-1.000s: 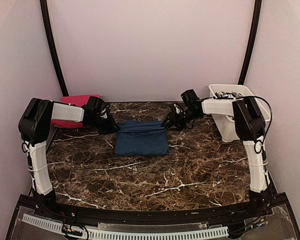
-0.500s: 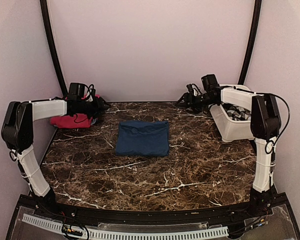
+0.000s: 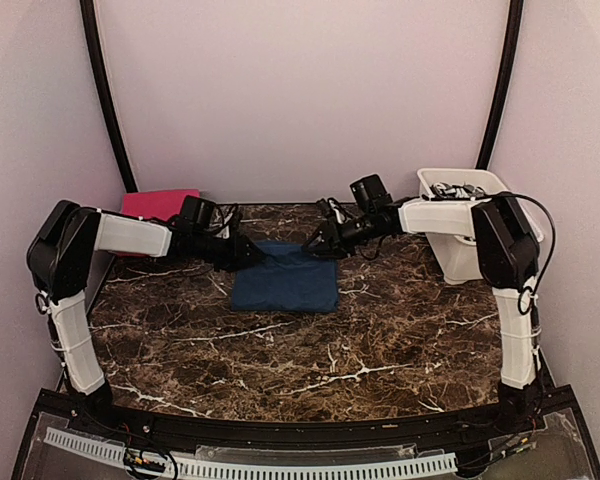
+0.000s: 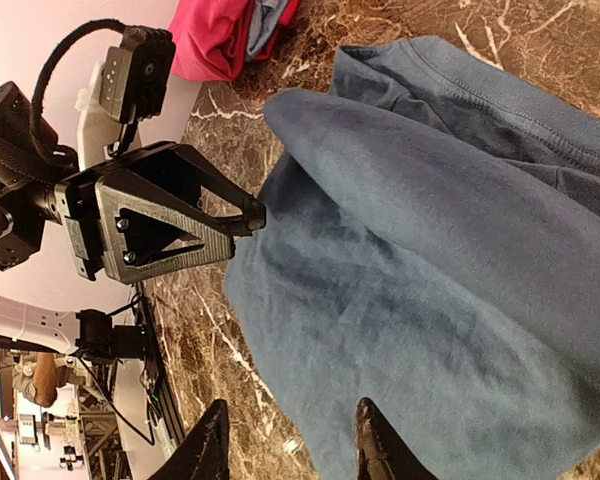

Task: Fold and stack the mixed laundry pile
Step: Smooth out the square-folded T-shirt at the center of the board, then move the square-folded T-shirt to the center of the board.

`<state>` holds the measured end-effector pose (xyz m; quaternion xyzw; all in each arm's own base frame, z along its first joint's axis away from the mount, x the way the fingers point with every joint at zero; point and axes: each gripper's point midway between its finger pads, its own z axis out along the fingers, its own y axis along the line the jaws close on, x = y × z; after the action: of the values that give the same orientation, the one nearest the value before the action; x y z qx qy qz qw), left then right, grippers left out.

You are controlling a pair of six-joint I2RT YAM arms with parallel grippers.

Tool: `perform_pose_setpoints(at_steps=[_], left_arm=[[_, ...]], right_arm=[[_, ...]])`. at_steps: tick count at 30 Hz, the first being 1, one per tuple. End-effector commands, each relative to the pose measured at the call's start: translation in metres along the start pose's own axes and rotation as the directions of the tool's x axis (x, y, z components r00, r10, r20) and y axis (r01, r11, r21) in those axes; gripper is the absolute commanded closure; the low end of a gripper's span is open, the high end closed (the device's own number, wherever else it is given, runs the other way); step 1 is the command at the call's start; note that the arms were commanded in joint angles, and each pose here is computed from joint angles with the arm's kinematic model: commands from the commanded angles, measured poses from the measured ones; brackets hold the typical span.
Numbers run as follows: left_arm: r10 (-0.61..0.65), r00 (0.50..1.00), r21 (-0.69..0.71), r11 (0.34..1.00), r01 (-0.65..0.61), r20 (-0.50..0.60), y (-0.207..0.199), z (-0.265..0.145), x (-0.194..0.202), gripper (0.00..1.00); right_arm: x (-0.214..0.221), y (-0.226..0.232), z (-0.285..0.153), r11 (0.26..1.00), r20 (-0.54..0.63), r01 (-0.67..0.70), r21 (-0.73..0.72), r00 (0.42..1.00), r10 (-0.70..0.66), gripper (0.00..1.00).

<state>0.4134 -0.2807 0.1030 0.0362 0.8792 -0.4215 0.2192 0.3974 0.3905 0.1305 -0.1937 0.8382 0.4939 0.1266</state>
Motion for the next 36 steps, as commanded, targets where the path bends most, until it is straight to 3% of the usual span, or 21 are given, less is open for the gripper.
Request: perform_pose_setpoints(at_steps=[1,8,13,16,26,32,36], left_arm=[[0.02,1.0,0.058,0.998,-0.021,0.017,-0.005,0.017,-0.022,0.65],[0.025,0.998,0.041,0.999,-0.027,0.058,0.012,0.043,-0.064,0.66],[-0.067,0.994,0.054,0.997,0.063,0.086,0.048,0.05,-0.086,0.66],[-0.098,0.992,0.046,0.994,0.094,0.084,0.064,0.056,-0.091,0.65],[-0.159,0.987,-0.063,0.985,0.161,0.034,0.103,0.069,-0.073,0.64],[-0.127,0.992,-0.1,0.987,0.128,0.011,0.078,0.046,-0.039,0.64],[-0.149,0.989,-0.108,0.983,0.147,-0.013,0.064,0.026,0.004,0.65]], right_arm=[[-0.018,-0.024,0.02,1.0,0.021,-0.018,-0.019,1.0,0.018,0.61],[-0.061,-0.057,0.027,1.0,0.106,-0.017,0.0,0.994,0.017,0.63],[-0.087,-0.086,0.02,0.998,0.176,-0.061,-0.009,0.982,0.061,0.65],[-0.081,-0.115,0.03,0.994,0.158,-0.112,0.007,0.981,0.109,0.66],[-0.067,-0.131,0.025,0.984,0.132,-0.159,0.08,0.98,0.148,0.67],[-0.025,-0.116,0.016,0.981,0.09,-0.156,0.115,0.985,0.146,0.66],[0.025,-0.104,0.008,0.978,0.057,-0.163,0.133,0.986,0.157,0.65]])
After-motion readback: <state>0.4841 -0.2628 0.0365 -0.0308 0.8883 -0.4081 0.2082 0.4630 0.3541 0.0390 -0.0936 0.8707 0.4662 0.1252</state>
